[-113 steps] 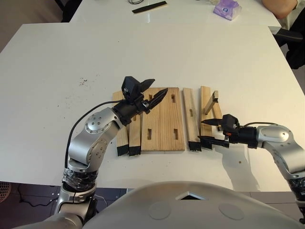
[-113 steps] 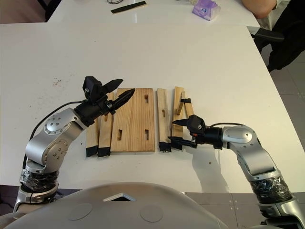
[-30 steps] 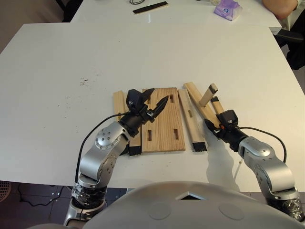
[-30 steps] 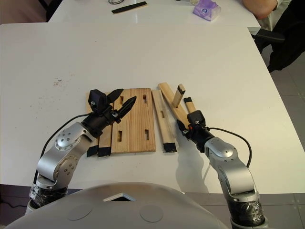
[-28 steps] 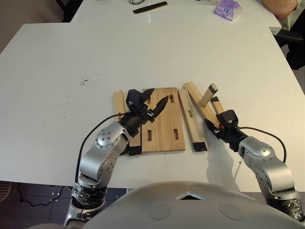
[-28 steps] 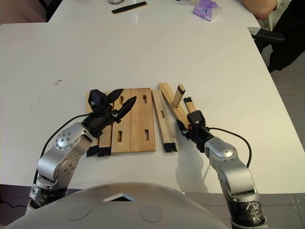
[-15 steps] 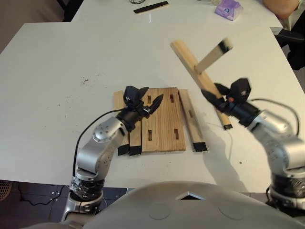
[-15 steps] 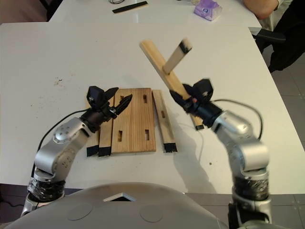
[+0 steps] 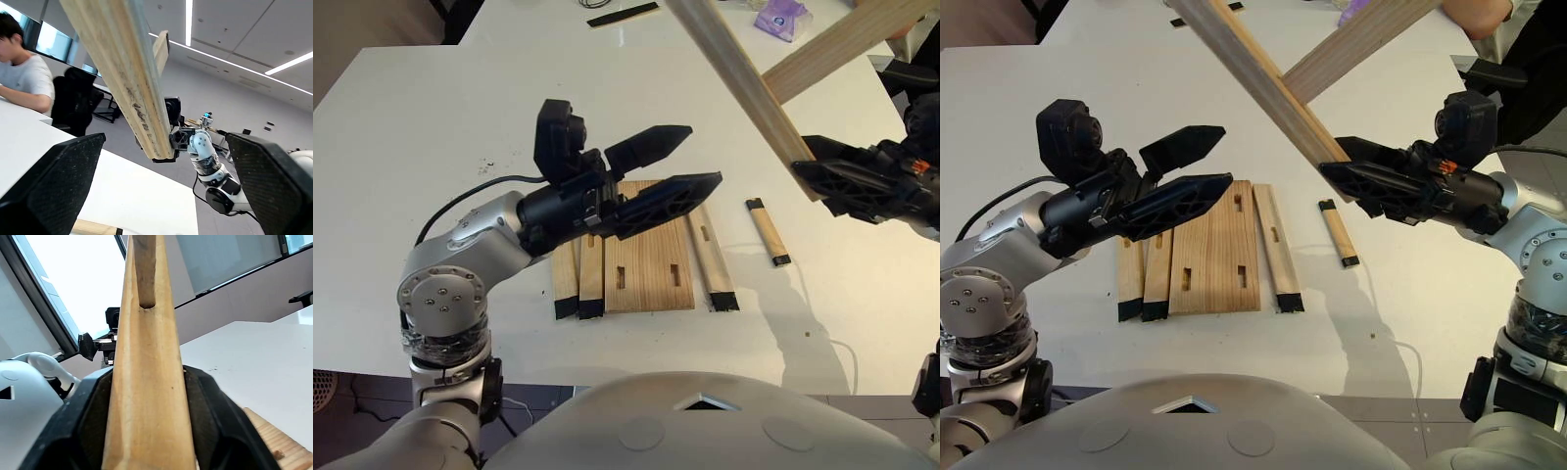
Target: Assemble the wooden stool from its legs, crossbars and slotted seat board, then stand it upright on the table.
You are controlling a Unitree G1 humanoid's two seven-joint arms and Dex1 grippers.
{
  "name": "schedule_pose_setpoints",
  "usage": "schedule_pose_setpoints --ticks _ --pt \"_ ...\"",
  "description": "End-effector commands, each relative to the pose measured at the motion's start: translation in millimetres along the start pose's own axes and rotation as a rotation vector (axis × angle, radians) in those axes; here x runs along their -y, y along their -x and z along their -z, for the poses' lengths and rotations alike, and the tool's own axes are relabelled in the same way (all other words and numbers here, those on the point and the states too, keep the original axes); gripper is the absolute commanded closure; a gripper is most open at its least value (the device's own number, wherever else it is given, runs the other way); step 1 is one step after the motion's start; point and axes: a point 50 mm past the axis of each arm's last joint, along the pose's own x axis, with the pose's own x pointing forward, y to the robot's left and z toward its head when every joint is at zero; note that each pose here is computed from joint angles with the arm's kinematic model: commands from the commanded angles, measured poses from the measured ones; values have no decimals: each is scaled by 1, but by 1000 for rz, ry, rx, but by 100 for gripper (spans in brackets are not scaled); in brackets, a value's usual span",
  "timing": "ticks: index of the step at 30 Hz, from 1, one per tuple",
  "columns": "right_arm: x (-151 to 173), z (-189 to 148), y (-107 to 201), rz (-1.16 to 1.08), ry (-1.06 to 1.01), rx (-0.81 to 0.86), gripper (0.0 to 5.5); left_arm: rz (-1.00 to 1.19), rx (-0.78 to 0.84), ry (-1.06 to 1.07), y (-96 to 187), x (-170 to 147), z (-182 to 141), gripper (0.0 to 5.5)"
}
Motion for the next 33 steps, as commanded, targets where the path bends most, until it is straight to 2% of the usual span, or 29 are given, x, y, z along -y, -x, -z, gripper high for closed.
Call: schedule_pose_setpoints --ticks 1,6,11,22,32,33 --pt "-7 0 -7 -54 -2 -16 345 -3 2 13 -5 -6 -6 95" --pt "-12 14 -17 -92 -16 -70 345 -8 62 63 -10 -9 -13 95" --pt "-7 26 -21 -73 -25 -101 345 -17 34 66 -12 -9 -10 95" --pt "-1 22 -23 -62 -9 -87 345 -49 -103 8 -6 -13 9 95" --pt "0 30 -20 -63 7 -159 345 -18 -59 30 -7 -10 4 95" --pt "1 31 -20 -63 10 -162 345 -15 -55 33 -6 -10 3 113"
